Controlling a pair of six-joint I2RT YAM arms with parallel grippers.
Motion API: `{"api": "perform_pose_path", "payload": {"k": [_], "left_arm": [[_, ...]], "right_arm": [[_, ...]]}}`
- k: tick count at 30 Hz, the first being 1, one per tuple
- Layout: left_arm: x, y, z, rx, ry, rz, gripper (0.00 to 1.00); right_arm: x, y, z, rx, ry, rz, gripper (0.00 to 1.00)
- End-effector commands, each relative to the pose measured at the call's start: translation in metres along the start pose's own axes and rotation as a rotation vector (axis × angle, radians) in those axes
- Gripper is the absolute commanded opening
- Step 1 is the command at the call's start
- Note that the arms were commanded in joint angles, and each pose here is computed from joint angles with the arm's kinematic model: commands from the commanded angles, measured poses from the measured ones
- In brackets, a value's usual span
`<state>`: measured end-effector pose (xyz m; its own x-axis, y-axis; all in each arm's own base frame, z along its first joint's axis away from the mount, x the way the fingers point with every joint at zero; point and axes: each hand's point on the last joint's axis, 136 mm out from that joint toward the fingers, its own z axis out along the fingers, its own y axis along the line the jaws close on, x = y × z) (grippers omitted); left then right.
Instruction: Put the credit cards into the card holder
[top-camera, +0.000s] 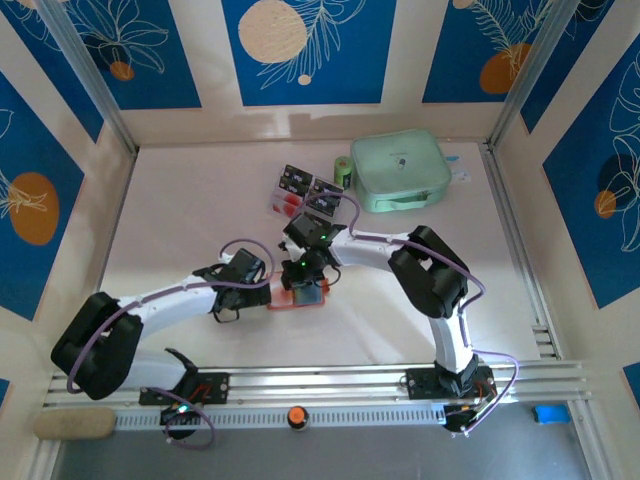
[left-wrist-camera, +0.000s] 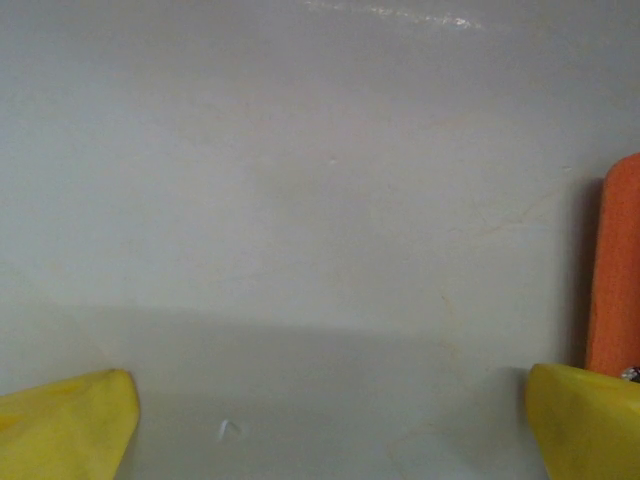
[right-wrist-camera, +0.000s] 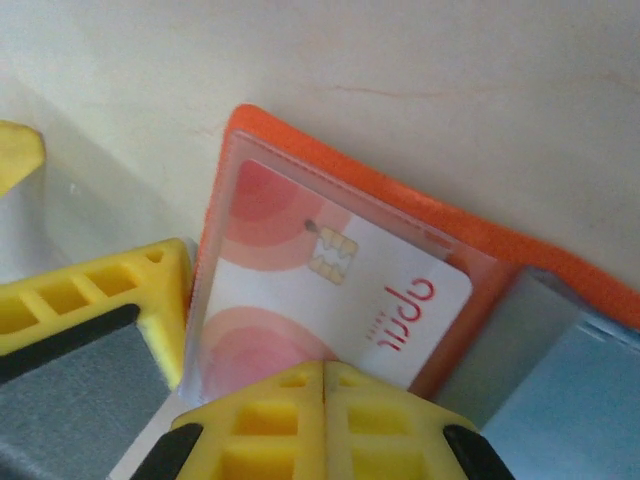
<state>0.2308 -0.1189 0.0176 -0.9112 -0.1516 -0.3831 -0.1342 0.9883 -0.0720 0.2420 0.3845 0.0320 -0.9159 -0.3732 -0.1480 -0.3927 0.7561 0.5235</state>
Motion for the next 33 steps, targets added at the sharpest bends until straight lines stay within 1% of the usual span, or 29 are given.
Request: {"api": "perform_pose_path", "payload": {"k": [1,5,10,16,24,33], "left_arm": [[0.002,0.009,-0.002,-0.027,-0.003,-0.010,1.00],[-0.005,0.016,-0.013,-0.044,-0.043,-0.032,1.00],[-0.013,0.017,-0.022,-0.043,-0.078,-0.045,1.00],[-0.017,0.011,-0.021,-0.031,-0.076,-0.036,1.00],[-0.012,0.005,-0.011,-0.017,-0.046,-0.022,1.00],[-0.009,0.002,-0.004,-0.014,-0.027,-0.012,1.00]], "right_arm": [[0.004,0.007,0.003,-0.041,0.041,-0.013,0.00],[0.004,0.009,0.003,-0.043,0.037,-0.013,0.00],[-0.001,0.010,-0.014,-0.032,-0.010,-0.022,0.00],[-0.004,0.008,-0.034,-0.015,-0.061,-0.023,0.00],[0.004,-0.008,-0.027,0.023,-0.042,0.007,0.00],[0.009,-0.012,-0.020,0.025,-0.031,0.018,0.00]]}}
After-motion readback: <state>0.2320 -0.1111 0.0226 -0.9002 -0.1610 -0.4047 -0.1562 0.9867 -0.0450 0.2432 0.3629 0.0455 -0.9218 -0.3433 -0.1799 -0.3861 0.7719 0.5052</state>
